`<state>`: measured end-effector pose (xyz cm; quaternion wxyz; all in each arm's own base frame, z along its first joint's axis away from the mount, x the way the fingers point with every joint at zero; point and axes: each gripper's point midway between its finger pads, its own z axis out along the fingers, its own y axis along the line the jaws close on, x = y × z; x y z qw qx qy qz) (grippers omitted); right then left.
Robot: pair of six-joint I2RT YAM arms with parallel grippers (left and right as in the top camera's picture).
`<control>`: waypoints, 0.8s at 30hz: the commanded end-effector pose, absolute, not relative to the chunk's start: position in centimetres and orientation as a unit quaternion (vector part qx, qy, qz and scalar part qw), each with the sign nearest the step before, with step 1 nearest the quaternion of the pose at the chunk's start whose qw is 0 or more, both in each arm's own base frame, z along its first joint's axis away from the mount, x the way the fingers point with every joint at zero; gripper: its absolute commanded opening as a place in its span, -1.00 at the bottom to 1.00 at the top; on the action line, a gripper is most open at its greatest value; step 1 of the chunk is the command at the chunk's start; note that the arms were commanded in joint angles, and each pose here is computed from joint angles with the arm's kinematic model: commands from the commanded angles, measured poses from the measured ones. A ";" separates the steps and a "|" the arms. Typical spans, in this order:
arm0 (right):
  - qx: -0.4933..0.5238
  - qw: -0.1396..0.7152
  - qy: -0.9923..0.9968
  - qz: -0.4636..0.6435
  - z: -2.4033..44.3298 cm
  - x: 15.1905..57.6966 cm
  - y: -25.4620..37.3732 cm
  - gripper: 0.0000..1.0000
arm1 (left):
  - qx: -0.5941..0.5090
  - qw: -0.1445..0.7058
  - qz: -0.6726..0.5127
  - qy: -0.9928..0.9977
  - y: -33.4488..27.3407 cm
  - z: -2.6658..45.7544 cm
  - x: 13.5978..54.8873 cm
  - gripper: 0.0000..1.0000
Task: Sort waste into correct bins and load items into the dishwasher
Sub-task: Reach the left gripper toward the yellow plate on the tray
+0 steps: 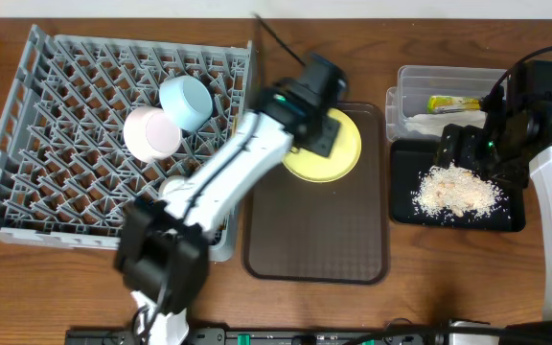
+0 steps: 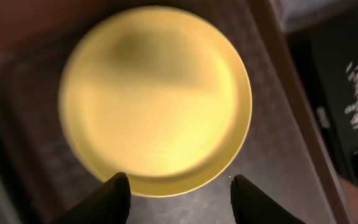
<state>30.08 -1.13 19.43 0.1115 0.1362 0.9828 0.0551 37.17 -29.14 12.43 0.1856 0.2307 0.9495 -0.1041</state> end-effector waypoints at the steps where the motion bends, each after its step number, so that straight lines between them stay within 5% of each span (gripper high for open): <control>1: 0.131 0.113 0.984 0.051 19.5 30.0 -1.3 0.98 | 0.265 0.180 -0.061 0.945 -30.2 10.0 36.7 0.11; 24: 0.131 0.113 0.984 0.051 19.5 30.0 -1.3 0.98 | 0.320 0.063 -0.026 0.945 -32.5 -0.9 31.9 0.23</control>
